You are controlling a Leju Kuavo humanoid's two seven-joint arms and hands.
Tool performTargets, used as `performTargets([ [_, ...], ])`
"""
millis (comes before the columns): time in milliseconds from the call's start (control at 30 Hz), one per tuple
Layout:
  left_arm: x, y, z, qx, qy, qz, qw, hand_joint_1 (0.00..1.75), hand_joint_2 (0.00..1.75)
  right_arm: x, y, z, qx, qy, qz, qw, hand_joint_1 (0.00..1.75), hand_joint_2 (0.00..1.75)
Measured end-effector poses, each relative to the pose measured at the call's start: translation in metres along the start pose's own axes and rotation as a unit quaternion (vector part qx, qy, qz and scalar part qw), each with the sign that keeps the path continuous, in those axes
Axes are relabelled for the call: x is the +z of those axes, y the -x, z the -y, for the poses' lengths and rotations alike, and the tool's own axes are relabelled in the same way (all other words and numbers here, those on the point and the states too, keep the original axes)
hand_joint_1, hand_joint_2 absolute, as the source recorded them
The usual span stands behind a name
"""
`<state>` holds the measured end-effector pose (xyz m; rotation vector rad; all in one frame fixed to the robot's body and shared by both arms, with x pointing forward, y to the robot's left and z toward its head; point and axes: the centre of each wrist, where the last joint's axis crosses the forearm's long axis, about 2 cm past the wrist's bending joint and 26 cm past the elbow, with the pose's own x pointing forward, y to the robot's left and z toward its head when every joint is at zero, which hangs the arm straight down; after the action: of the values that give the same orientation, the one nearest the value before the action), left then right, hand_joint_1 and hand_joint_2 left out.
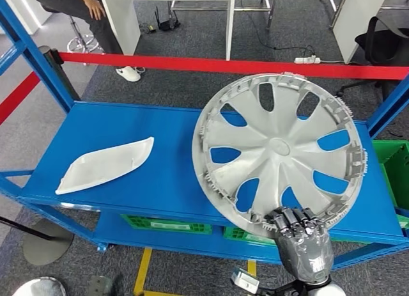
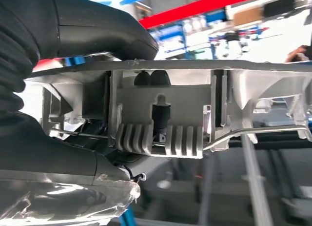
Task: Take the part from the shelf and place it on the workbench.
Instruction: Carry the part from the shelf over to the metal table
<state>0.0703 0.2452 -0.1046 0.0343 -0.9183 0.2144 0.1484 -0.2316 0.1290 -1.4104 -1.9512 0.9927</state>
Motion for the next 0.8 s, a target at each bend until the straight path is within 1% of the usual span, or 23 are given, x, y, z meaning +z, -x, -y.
performTargets([
  [33,-0.008,-0.009,0.001,0.012,-0.010,0.024,1.000,0.00,1.75,0.001,0.000,0.002,0.000,0.001,-0.011,1.000,1.75,1.75],
  [67,-0.016,-0.017,0.002,0.018,-0.016,0.038,0.999,0.00,1.75,0.002,0.000,0.005,-0.001,0.003,-0.017,1.000,1.75,1.75],
  [133,-0.026,-0.030,0.002,0.021,-0.021,0.055,0.998,0.00,1.75,0.004,0.002,0.008,0.001,0.005,-0.021,1.000,1.75,1.75],
  [233,-0.033,-0.039,0.002,0.023,-0.025,0.067,0.997,0.00,1.75,0.005,0.003,0.011,0.002,0.006,-0.020,1.000,1.75,1.75],
  [600,-0.035,-0.041,0.001,0.023,-0.028,0.071,0.997,0.00,1.75,0.006,0.002,0.013,0.000,0.007,-0.008,1.000,1.75,1.75],
  [800,-0.035,-0.041,-0.001,0.036,-0.028,0.071,0.996,0.00,1.75,0.004,-0.003,0.012,-0.010,0.009,0.001,1.000,1.75,1.75],
])
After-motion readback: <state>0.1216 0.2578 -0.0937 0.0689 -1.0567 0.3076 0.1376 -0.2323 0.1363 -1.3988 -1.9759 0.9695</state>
